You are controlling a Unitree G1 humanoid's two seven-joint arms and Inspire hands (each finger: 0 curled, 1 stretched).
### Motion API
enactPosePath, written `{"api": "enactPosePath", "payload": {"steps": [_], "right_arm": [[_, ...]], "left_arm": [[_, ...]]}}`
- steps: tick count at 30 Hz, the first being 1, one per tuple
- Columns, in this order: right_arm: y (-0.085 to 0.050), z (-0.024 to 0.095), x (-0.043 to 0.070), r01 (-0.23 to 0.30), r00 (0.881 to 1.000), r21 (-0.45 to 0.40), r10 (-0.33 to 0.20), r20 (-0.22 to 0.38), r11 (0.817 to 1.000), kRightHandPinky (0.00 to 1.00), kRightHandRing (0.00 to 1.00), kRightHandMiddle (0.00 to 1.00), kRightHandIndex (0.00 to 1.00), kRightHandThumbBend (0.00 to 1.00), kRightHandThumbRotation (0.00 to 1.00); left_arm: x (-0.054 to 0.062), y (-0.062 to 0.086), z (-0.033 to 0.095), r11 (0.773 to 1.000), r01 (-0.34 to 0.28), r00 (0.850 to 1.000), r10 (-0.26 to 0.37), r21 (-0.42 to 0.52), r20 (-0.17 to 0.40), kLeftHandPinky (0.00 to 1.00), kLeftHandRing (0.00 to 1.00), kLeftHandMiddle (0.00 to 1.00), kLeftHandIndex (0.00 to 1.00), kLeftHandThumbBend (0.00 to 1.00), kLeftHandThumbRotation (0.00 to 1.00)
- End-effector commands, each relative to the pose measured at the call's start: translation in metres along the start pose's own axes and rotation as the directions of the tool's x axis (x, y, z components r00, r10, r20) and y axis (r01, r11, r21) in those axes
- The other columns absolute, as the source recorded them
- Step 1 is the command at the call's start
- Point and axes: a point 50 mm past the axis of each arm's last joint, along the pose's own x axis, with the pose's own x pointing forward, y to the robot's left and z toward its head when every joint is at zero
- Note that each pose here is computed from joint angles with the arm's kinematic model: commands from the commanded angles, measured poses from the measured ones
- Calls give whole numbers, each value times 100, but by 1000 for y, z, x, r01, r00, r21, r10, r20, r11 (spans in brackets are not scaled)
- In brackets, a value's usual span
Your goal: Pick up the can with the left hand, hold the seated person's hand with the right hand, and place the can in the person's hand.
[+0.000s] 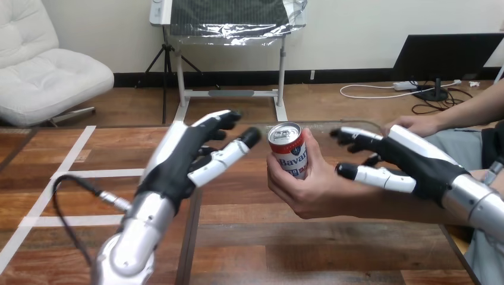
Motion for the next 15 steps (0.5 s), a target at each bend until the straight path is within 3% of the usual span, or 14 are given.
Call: {"api": "enactPosePath", "payload": {"steps": [1, 7, 12, 15], "right_arm": [[-1, 4, 0, 82, 994, 105, -89, 56, 991, 78, 91, 93, 93, 100, 100], [1, 9, -2, 141, 982, 155, -158, 102, 978, 80, 92, 93, 93, 100, 100], [2, 16, -7, 201, 953, 227, -245, 181, 953, 82, 91, 92, 92, 97, 100], [3, 18, -9, 217, 937, 266, -277, 214, 939, 83, 91, 91, 91, 95, 100]], "left_arm": [[-6, 18, 23, 994, -99, 990, 102, -36, 100, 75, 87, 87, 85, 50, 77], [-17, 25, 26, 988, -146, 982, 151, -57, 115, 72, 85, 86, 85, 42, 75], [-29, 34, 27, 974, -207, 967, 217, -87, 133, 67, 82, 84, 84, 37, 79], [-35, 37, 27, 966, -233, 961, 246, -112, 126, 66, 81, 83, 83, 42, 82]]}}
